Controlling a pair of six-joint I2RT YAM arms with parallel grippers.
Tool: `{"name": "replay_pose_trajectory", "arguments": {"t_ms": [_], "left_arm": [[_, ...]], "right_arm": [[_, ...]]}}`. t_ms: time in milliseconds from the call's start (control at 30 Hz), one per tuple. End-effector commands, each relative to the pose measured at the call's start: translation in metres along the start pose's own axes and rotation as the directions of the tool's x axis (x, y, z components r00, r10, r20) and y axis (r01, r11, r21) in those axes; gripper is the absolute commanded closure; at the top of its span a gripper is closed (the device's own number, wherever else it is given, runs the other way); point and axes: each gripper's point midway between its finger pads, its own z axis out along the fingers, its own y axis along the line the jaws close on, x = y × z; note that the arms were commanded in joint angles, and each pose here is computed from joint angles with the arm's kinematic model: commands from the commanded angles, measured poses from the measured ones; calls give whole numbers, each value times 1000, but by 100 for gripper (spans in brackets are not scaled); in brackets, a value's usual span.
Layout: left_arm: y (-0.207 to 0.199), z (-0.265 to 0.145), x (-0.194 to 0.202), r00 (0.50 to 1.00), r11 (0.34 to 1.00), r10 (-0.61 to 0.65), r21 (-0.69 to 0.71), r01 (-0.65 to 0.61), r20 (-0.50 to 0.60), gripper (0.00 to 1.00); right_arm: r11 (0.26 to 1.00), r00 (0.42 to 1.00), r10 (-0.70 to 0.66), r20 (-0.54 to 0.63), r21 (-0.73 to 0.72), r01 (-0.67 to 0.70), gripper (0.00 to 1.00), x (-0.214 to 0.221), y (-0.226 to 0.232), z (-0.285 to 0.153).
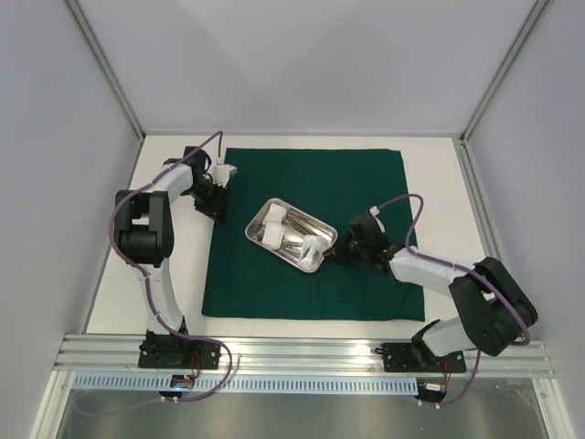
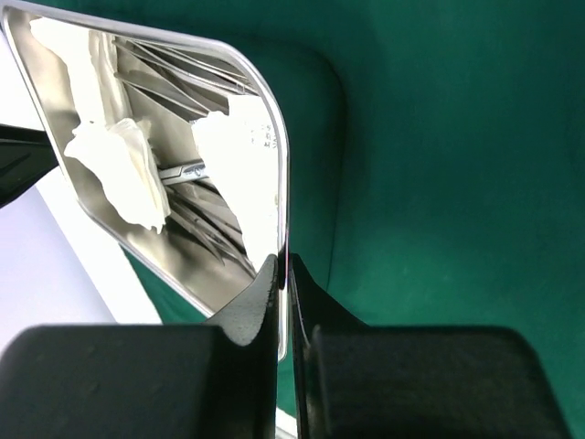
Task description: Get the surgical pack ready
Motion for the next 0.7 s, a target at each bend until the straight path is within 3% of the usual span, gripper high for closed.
{"name": "replay_pose_trajectory", "arguments": {"t_ms": [0, 100, 233, 333, 367, 433, 467, 567, 667], "left_arm": [[-3, 3, 0, 1000, 1000, -15, 21, 15, 0, 49], [-4, 3, 0, 1000, 1000, -15, 22, 15, 0, 49], [-5, 3, 1, 1000, 999, -17, 27, 17, -4, 49], [-5, 3, 2, 1000, 999, -15, 31, 15, -2, 49], [-6, 2, 2, 1000, 999, -14, 33, 14, -2, 49], [-6, 2, 2, 1000, 999, -8, 34, 8, -1, 49], [-6, 3, 3, 1000, 999, -10, 37, 11, -4, 49], [-8, 5, 4, 1000, 999, -10, 44, 10, -8, 49], [-8, 4, 3, 1000, 999, -12, 43, 12, -5, 49]], "right_arm": [[995, 995, 95, -24, 40, -94, 96, 15, -15, -2], [994, 993, 108, -57, 28, -106, 95, 22, -14, 0], [997, 990, 80, -118, 20, -78, 87, 33, -10, 4], [999, 991, 49, -126, 10, -48, 73, 33, -6, 1], [1000, 993, 31, -115, 0, -31, 61, 31, -2, -4], [999, 997, -25, -74, 38, 28, 52, 22, -9, -11], [999, 998, -50, -44, 14, 51, 43, 15, 1, -19], [989, 989, -149, 18, -4, 150, 31, -4, 18, -38], [976, 977, -212, 33, 48, 210, 26, -21, 16, -51]]}}
